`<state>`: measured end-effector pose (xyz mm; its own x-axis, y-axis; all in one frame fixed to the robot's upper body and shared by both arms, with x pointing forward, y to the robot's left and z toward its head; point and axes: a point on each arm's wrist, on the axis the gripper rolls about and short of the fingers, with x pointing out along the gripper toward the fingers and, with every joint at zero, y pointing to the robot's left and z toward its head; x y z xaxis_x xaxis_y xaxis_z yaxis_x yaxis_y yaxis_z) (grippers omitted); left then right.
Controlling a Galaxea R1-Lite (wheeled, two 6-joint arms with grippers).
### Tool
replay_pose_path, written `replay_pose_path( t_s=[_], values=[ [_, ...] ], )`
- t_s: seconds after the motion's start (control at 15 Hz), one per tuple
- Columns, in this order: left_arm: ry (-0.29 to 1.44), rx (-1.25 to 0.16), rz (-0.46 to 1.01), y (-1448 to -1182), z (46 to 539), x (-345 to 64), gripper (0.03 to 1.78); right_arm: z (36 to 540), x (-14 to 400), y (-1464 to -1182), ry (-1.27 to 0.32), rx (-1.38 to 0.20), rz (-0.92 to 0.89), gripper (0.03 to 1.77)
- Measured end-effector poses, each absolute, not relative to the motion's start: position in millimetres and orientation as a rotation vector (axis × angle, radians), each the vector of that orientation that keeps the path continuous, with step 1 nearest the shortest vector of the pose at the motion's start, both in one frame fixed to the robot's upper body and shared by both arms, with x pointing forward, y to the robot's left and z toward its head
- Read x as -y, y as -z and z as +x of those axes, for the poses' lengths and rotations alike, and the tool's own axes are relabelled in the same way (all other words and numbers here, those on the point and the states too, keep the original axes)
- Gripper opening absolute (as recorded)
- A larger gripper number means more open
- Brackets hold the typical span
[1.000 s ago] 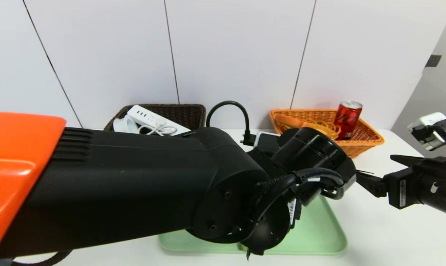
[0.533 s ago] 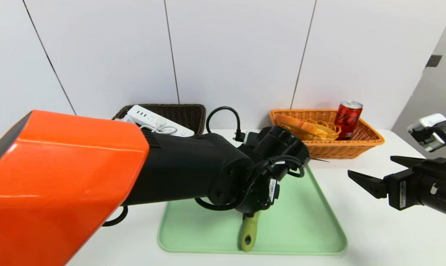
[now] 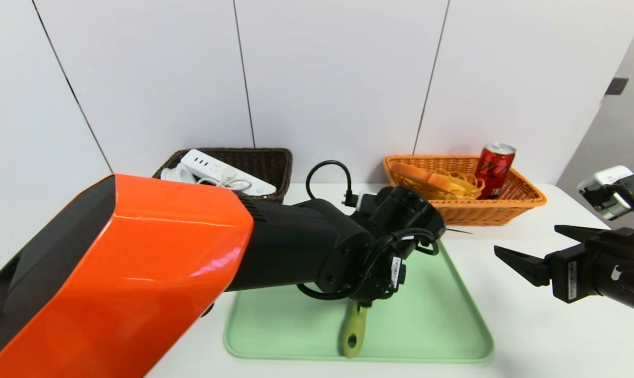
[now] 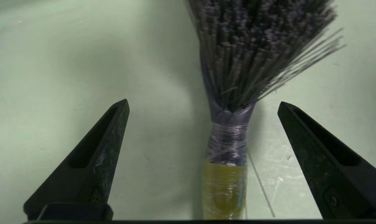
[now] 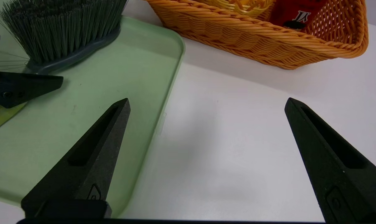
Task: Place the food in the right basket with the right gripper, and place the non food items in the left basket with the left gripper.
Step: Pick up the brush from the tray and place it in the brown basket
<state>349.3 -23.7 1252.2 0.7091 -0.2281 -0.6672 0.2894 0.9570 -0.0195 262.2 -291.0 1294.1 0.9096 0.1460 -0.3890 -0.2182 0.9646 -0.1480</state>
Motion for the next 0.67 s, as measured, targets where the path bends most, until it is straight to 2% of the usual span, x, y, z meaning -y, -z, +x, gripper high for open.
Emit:
replay_pose_path(
  t_s=[0.67],
  values=[
    [0.257,-0.755,0.116,-1235,359,23,1.66,261,291,-1293,-0.189,-0.386,-0.193,1.71]
  ],
)
